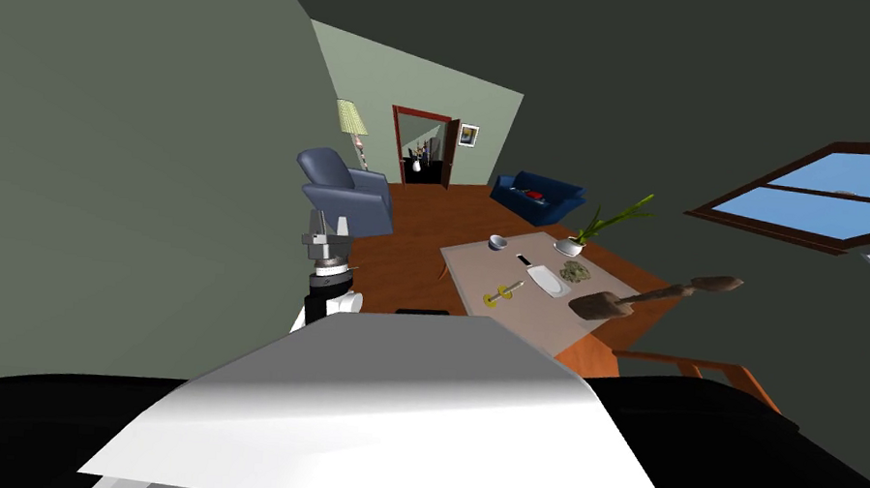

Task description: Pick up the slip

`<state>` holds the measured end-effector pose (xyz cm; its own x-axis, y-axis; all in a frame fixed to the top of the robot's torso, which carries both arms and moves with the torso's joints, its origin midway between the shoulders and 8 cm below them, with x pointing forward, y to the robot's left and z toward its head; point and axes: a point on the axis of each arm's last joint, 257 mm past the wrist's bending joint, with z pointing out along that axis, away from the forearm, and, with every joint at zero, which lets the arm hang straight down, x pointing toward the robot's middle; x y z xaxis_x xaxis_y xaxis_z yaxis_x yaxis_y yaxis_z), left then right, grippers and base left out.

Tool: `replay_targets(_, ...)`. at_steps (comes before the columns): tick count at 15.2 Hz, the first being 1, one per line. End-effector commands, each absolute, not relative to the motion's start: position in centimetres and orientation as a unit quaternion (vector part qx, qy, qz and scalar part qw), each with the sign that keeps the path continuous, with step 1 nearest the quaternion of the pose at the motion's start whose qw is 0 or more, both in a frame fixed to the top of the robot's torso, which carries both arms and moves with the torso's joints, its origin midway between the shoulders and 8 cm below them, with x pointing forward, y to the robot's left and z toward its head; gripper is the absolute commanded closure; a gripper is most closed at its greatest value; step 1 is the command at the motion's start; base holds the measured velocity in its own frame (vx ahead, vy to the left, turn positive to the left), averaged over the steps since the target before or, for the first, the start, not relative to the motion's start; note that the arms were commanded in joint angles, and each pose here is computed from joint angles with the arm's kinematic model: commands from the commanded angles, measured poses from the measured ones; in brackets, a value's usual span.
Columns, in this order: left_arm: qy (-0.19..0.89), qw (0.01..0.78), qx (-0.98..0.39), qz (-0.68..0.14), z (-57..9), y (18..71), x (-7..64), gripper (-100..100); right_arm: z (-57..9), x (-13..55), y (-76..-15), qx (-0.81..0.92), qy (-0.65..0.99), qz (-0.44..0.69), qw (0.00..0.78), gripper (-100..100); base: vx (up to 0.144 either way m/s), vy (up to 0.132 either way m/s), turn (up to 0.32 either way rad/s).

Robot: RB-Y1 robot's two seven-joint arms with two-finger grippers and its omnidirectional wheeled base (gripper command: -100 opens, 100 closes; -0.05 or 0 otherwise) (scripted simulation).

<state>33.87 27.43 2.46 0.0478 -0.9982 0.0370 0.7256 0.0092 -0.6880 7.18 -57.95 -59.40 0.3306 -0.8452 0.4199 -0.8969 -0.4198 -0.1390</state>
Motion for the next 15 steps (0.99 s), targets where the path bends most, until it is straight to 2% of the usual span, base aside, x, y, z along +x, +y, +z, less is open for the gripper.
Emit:
replay_targets(1,0.243,0.667,-0.28,-0.646,2.46,27.43,33.87,0,-59.7,7.24,-57.79,0.809,-0.542,0.219,0.058,-100,-0.008,-0.017,0.02)
replay_targets(15,0.243,0.667,-0.28,-0.646,2.46,27.43,33.87,0,-60.65,7.44,-57.11,0.814,-0.535,0.217,0.062,-100,-0.005,-0.013,0.012)
